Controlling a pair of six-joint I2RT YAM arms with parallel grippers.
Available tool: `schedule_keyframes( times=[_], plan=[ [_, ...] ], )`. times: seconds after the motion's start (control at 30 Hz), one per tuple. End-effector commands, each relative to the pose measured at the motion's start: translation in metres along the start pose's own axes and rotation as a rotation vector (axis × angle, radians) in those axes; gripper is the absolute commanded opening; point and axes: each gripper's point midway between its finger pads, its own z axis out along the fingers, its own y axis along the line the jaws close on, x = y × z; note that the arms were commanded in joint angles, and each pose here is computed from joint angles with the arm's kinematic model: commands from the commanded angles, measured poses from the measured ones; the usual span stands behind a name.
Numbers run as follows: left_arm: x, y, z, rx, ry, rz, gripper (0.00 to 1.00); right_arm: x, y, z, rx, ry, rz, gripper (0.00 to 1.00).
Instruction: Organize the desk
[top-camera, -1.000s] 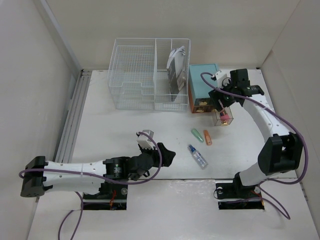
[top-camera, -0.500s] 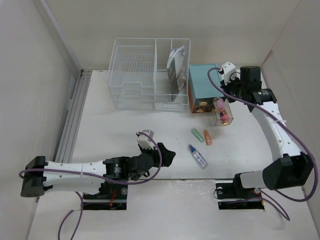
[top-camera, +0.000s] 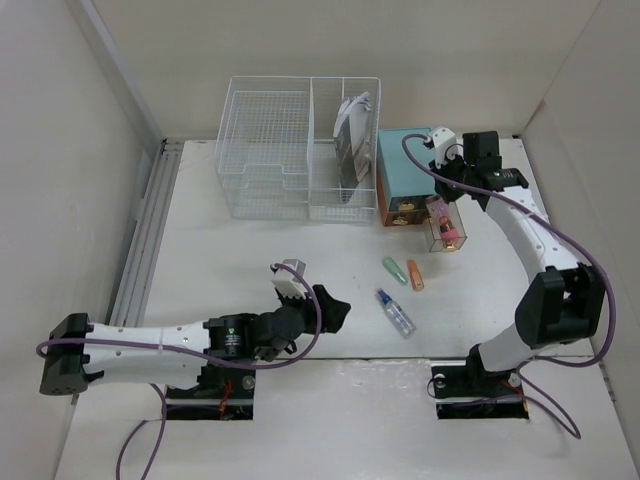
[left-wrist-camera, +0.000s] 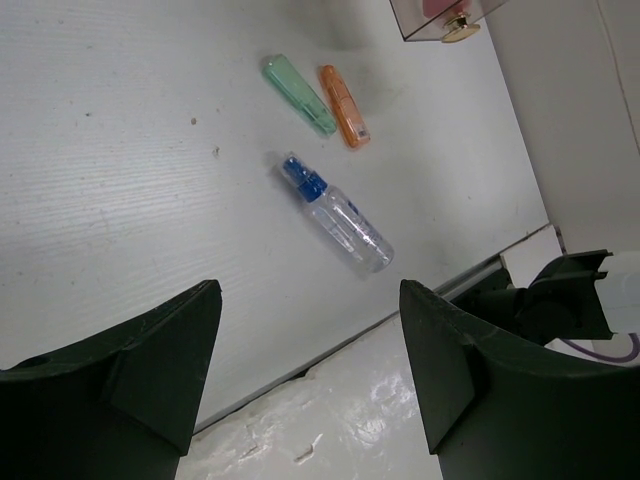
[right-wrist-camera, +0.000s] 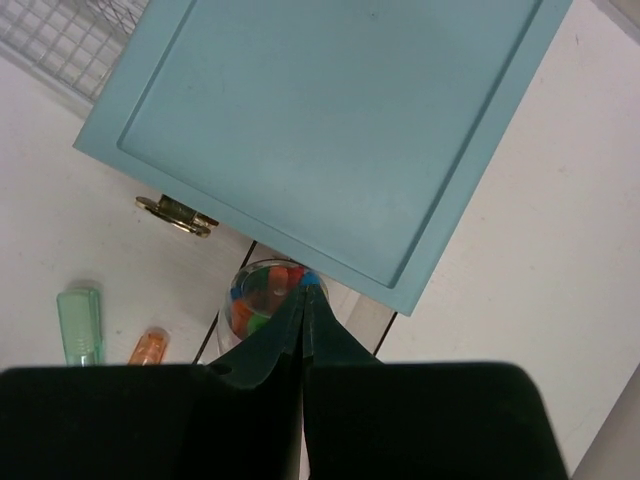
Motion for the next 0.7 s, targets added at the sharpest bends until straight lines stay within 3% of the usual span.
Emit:
schedule_keyframes(
  times=[0.0,0.67],
  plan=[
    [-0.007,-0.007,-0.004,0.031,-0.021,-0.03,0.69,-0.03,-0.003,-0.003,0.003,-0.087,-0.006,0.01],
    [-0.009,-0.006,-0.004,0.026,-0.028,-0.031,0.69,-0.006,0.006,-0.015,-0.018,0.002,-0.007,0.0]
  ],
)
